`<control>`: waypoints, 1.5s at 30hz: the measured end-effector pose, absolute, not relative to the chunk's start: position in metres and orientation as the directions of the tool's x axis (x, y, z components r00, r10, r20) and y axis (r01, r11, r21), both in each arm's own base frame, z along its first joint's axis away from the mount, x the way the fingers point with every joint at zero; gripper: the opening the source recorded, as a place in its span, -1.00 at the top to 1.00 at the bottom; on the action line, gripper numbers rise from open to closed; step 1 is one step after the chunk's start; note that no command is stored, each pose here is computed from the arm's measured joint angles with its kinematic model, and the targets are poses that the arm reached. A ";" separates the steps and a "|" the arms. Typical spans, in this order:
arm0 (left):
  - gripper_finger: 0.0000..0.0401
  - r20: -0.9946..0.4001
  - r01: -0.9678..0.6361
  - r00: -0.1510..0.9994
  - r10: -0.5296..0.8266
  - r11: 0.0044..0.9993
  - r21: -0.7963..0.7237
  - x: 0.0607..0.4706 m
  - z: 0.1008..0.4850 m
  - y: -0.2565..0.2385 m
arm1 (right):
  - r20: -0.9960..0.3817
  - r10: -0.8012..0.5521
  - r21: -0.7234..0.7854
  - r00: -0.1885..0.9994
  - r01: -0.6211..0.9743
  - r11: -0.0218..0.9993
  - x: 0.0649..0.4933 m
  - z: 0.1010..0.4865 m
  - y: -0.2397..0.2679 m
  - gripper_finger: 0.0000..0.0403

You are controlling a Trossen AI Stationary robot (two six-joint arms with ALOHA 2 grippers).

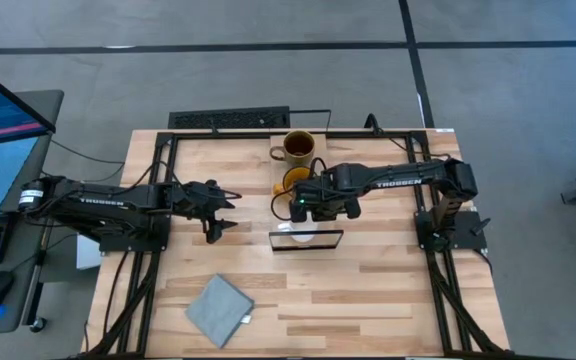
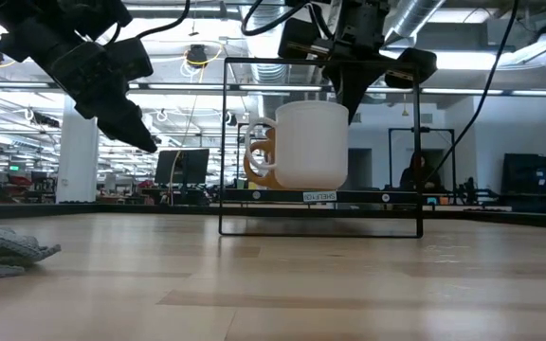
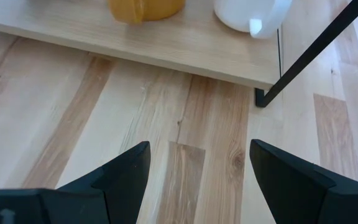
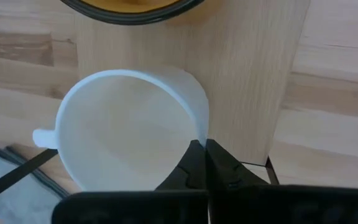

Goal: Stack small to large cups/mugs on shelf
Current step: Put the white mug on the shelf

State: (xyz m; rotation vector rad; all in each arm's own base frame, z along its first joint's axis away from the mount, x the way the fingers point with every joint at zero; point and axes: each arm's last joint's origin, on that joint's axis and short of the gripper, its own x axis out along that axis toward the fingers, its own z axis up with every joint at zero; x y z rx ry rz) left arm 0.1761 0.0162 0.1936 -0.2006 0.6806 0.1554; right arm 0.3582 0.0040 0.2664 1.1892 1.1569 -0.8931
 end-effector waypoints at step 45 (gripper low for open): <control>-0.33 -0.638 -0.208 0.766 0.077 0.969 -0.133 0.176 0.194 0.016 | -0.971 0.087 0.234 0.221 0.954 0.188 0.359 0.267 0.005 0.72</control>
